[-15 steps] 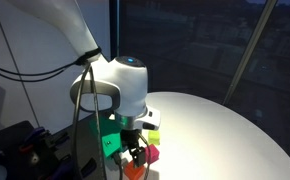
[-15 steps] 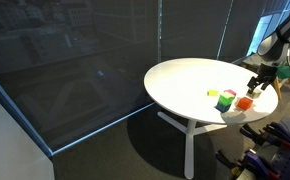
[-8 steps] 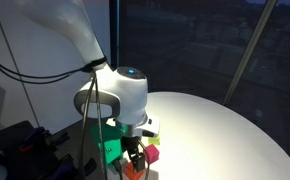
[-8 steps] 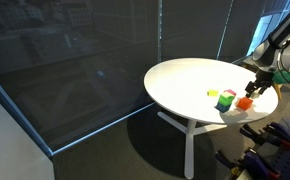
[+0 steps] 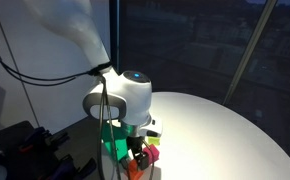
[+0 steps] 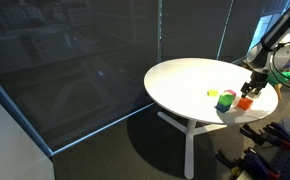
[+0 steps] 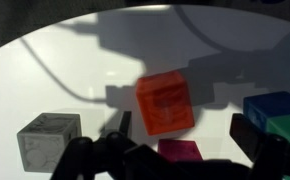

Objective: Put the orange block on the green block

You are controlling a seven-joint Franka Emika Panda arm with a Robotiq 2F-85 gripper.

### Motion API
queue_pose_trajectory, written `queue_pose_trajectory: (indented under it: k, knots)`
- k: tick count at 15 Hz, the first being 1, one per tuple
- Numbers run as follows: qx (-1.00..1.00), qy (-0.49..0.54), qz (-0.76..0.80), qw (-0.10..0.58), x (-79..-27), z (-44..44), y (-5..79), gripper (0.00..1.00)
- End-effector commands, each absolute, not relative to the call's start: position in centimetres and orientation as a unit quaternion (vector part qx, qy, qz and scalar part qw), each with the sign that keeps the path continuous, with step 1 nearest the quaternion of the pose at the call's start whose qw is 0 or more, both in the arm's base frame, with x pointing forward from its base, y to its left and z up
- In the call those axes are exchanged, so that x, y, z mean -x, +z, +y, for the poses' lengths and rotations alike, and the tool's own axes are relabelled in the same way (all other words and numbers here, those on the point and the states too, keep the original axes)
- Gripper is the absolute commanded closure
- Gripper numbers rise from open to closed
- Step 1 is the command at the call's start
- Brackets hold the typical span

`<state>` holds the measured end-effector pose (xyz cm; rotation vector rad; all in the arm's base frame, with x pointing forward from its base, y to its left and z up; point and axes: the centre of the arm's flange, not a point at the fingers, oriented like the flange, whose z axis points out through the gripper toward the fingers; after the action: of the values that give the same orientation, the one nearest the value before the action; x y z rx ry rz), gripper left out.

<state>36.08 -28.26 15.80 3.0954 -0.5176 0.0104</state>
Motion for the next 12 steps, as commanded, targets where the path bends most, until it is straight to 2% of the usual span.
queue_pose_trajectory:
  k: [1,12]
  knots:
    - [-0.988,0.01,-0.152,0.004,-36.7,-29.5,15.0,0.0]
    - [-0.992,0.017,-0.128,0.004,-36.5,-30.7,14.7,0.0]
